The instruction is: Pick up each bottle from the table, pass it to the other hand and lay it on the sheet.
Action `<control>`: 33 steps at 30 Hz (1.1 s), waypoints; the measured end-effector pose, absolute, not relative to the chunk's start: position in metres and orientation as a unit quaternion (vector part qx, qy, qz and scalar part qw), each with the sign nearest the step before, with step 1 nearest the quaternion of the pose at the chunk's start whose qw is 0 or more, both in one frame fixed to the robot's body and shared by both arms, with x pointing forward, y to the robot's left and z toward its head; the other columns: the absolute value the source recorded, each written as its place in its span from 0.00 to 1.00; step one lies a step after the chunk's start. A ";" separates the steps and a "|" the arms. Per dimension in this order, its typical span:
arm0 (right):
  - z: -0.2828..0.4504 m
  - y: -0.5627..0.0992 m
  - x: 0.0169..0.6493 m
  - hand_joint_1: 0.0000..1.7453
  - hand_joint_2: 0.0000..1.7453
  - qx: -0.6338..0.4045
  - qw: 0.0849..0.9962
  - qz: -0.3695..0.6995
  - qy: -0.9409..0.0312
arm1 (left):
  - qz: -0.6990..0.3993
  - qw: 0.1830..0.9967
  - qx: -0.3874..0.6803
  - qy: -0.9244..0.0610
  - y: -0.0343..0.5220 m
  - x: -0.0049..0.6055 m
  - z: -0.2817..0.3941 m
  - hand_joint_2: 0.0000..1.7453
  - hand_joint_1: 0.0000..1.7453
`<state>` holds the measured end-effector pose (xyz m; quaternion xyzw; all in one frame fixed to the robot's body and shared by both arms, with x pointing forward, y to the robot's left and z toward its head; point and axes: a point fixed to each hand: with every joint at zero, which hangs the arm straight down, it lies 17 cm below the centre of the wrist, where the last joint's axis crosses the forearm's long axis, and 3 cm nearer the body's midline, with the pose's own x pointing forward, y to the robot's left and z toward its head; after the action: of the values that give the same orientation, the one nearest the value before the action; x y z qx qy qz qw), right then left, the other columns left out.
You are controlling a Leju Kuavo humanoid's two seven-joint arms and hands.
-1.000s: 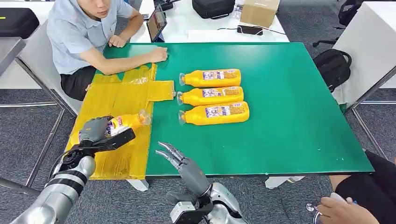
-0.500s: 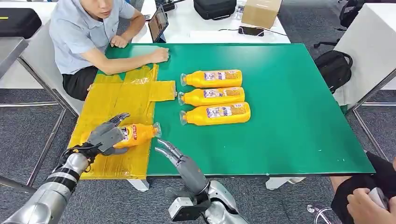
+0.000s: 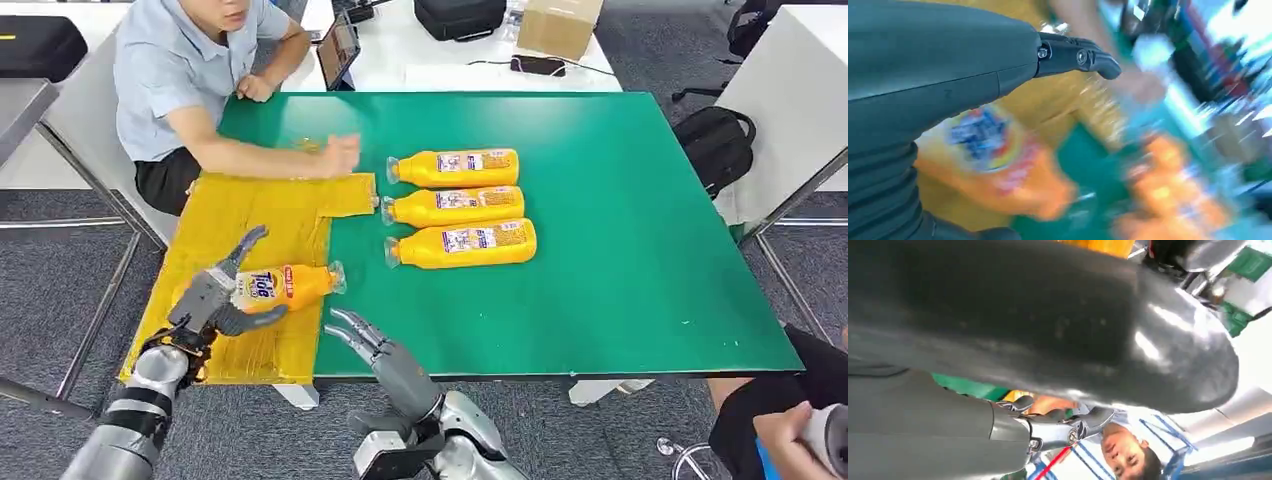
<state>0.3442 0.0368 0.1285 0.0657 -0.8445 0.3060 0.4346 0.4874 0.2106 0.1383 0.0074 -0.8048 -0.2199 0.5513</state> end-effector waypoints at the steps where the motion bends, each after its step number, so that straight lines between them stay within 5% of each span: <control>1: 0.129 0.035 0.345 0.00 0.00 0.056 0.433 0.304 -0.847 | -0.161 0.550 0.008 -0.819 0.219 0.493 0.158 1.00 0.00; 2: 0.129 0.033 0.346 0.00 1.00 0.049 0.432 0.303 -0.848 | -0.114 0.555 0.006 -0.824 0.226 0.497 0.169 1.00 0.00; 9: 0.130 0.011 0.357 0.00 1.00 -0.006 0.427 0.300 -0.853 | 0.098 0.534 -0.010 -0.839 0.280 0.500 0.213 1.00 0.00; 24: 0.132 -0.002 0.363 0.00 1.00 -0.022 0.430 0.293 -0.854 | 0.132 0.517 -0.006 -0.846 0.292 0.491 0.223 1.00 0.00; 33: 0.095 -0.057 0.402 0.00 1.00 -0.211 0.462 0.367 -0.779 | 0.223 0.495 0.049 -0.838 0.331 0.459 0.219 1.00 0.00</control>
<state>0.4024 -0.0570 0.0954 -0.2105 -0.7791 0.3673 0.4624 0.4585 0.3306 0.2192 0.0487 -0.8384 0.2225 0.4952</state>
